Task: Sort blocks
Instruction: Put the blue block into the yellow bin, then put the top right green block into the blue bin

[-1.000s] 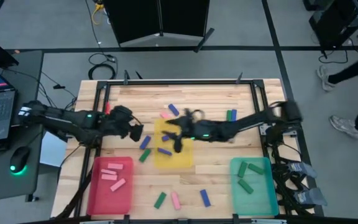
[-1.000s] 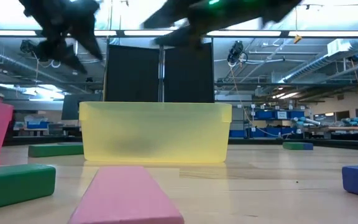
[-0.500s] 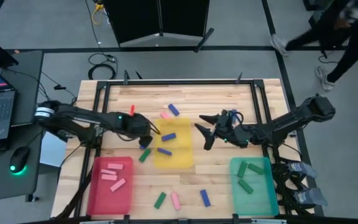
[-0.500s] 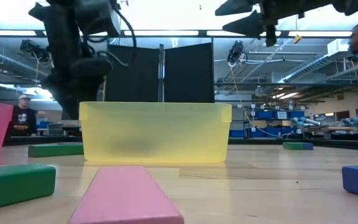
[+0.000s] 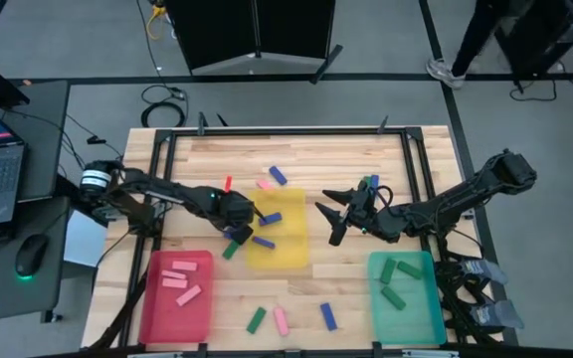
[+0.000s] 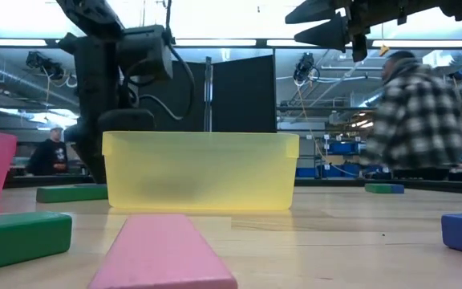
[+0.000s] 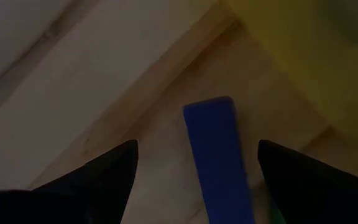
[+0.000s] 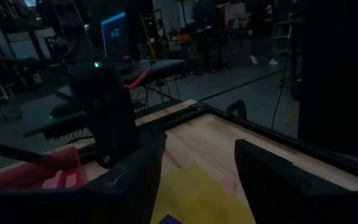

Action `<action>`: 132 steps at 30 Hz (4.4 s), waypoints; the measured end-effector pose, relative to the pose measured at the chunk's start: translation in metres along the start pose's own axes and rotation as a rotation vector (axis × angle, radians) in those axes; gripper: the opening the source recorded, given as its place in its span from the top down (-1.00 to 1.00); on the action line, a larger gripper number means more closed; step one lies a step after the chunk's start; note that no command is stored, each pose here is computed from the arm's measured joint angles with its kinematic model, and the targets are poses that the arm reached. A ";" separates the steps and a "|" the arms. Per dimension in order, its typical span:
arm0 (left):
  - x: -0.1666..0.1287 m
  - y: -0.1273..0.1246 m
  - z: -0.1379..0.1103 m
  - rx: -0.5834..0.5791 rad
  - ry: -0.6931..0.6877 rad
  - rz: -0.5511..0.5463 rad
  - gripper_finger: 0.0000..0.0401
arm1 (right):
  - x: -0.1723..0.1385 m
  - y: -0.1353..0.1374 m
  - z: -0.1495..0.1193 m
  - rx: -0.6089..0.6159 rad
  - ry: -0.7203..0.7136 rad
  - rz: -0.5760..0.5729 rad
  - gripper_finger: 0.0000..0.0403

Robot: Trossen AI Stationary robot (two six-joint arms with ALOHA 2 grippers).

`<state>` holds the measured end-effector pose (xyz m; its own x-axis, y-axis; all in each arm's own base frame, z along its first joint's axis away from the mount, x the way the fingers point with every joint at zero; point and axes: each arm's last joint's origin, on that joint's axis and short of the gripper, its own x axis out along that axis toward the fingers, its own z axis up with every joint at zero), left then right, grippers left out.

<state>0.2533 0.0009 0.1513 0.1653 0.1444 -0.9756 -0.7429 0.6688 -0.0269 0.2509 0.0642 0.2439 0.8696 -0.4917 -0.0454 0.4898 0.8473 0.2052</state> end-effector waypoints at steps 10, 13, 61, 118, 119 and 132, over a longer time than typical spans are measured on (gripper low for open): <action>0.011 -0.005 0.002 0.029 0.012 0.003 -0.38 | 0.000 0.000 0.000 -0.007 0.000 0.000 -0.06; 0.012 -0.005 0.001 0.030 0.014 0.009 -0.06 | 0.000 0.000 0.000 -0.008 0.001 0.000 -0.04; -0.093 -0.080 0.048 0.264 -0.546 -0.213 -0.72 | -0.009 0.009 0.000 -0.027 -0.009 0.052 0.04; -0.342 -0.105 0.038 0.035 -1.331 -0.211 0.40 | -0.010 0.009 0.005 -0.013 -0.056 -0.009 0.21; -0.342 -0.105 0.038 0.027 -1.329 -0.217 0.40 | -0.010 0.009 0.005 -0.013 -0.056 -0.009 0.21; -0.343 -0.105 0.031 0.020 -1.287 -0.244 0.40 | -0.010 0.010 0.005 -0.013 -0.056 -0.007 0.21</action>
<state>0.2943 -0.0963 0.4951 0.7989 0.6001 -0.0401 -0.5981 0.7857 -0.1580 0.2463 0.0764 0.2509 0.8617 -0.5074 0.0078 0.4966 0.8463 0.1928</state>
